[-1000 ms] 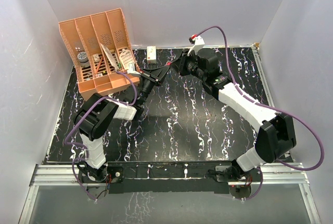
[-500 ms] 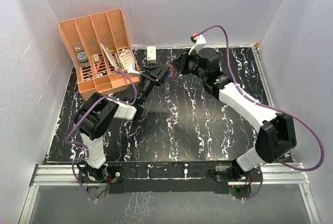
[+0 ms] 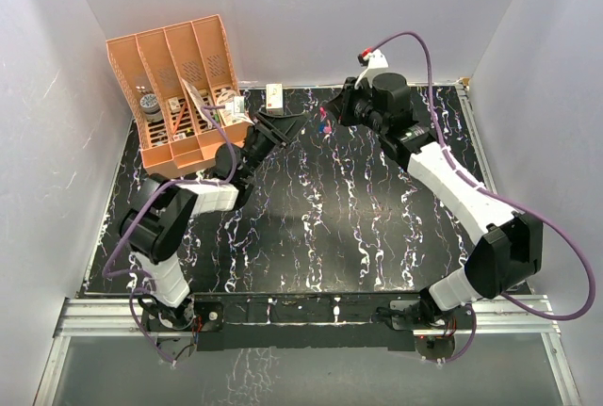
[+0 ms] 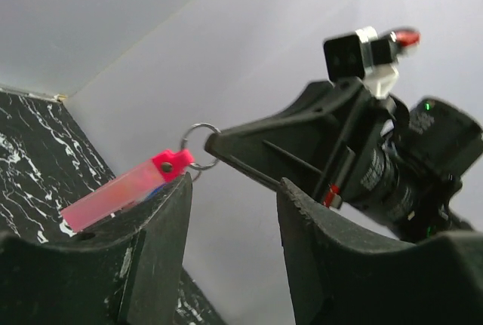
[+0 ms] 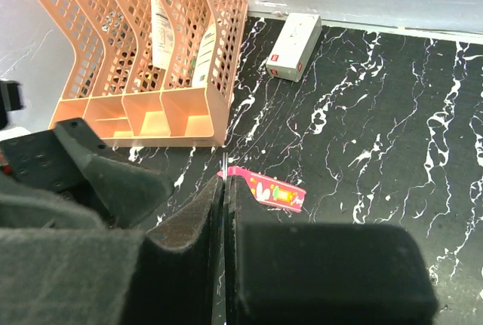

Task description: Put the keys on the keyring

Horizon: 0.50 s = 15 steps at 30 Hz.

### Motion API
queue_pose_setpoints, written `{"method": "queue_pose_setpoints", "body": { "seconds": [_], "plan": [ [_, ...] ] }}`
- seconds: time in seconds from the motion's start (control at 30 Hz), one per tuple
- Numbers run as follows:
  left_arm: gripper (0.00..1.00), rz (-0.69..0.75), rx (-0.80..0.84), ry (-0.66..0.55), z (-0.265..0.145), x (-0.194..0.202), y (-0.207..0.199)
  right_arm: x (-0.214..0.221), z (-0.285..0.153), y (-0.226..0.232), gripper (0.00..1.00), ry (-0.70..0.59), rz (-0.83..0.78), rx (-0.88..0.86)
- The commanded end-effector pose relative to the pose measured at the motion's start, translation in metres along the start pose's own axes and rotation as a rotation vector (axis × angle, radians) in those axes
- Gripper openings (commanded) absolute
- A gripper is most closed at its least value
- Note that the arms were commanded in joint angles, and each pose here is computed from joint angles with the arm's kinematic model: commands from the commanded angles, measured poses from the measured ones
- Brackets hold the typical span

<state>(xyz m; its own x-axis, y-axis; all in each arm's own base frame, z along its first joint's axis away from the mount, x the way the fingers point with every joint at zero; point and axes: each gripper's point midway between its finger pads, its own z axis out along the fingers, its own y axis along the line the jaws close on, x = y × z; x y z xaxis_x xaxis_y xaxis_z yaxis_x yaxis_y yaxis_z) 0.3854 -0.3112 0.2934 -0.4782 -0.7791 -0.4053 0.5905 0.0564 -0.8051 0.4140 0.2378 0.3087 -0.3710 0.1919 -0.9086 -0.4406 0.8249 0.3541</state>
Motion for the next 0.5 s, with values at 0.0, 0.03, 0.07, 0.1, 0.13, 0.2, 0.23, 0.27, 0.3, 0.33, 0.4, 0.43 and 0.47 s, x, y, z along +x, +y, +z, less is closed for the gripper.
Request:
{"method": "queue_pose_setpoints", "body": {
  "seconds": [0.0, 0.03, 0.07, 0.1, 0.13, 0.2, 0.23, 0.27, 0.3, 0.33, 0.4, 0.43, 0.47],
  "plan": [
    [0.48, 0.3, 0.13, 0.085, 0.007, 0.002, -0.055, -0.045, -0.017, 0.015, 0.0, -0.064, -0.038, -0.023],
    [0.48, 0.348, 0.117, 0.109, 0.007, 0.006, -0.054, -0.046, -0.018, 0.016, 0.0, -0.059, -0.04, -0.023],
    [0.49, 0.39, 0.104, 0.131, 0.007, 0.009, -0.052, -0.047, -0.018, 0.017, 0.0, -0.054, -0.042, -0.024],
    [0.5, 0.43, 0.089, 0.144, 0.007, 0.01, -0.049, -0.048, -0.019, 0.018, 0.0, -0.05, -0.045, -0.027],
    [0.5, 0.461, 0.076, 0.152, 0.007, 0.01, -0.048, -0.049, -0.02, 0.019, 0.0, -0.046, -0.047, -0.028],
    [0.5, 0.52, 0.068, 0.167, 0.004, 0.013, -0.045, -0.052, -0.023, 0.021, 0.0, -0.042, -0.051, -0.031],
    [0.5, 0.542, 0.064, 0.173, 0.004, 0.014, -0.043, -0.053, -0.024, 0.022, 0.0, -0.042, -0.054, -0.032],
    [0.5, 0.565, 0.061, 0.177, 0.004, 0.016, -0.043, -0.054, -0.024, 0.023, 0.0, -0.04, -0.055, -0.033],
    [0.51, 0.585, 0.044, 0.188, 0.002, 0.019, -0.038, -0.055, -0.025, 0.023, 0.0, -0.037, -0.057, -0.034],
    [0.51, 0.618, 0.03, 0.191, 0.002, 0.019, -0.034, -0.056, -0.026, 0.024, 0.0, -0.035, -0.058, -0.037],
    [0.51, 0.668, 0.0, 0.193, 0.002, 0.022, -0.028, -0.056, -0.028, 0.026, 0.0, -0.027, -0.058, -0.046],
    [0.52, 0.694, -0.016, 0.191, 0.002, 0.023, -0.025, -0.056, -0.029, 0.028, 0.0, -0.023, -0.057, -0.05],
    [0.53, 0.718, -0.03, 0.187, 0.001, 0.024, -0.022, -0.056, -0.029, 0.028, 0.0, -0.017, -0.057, -0.052]
  ]
}}
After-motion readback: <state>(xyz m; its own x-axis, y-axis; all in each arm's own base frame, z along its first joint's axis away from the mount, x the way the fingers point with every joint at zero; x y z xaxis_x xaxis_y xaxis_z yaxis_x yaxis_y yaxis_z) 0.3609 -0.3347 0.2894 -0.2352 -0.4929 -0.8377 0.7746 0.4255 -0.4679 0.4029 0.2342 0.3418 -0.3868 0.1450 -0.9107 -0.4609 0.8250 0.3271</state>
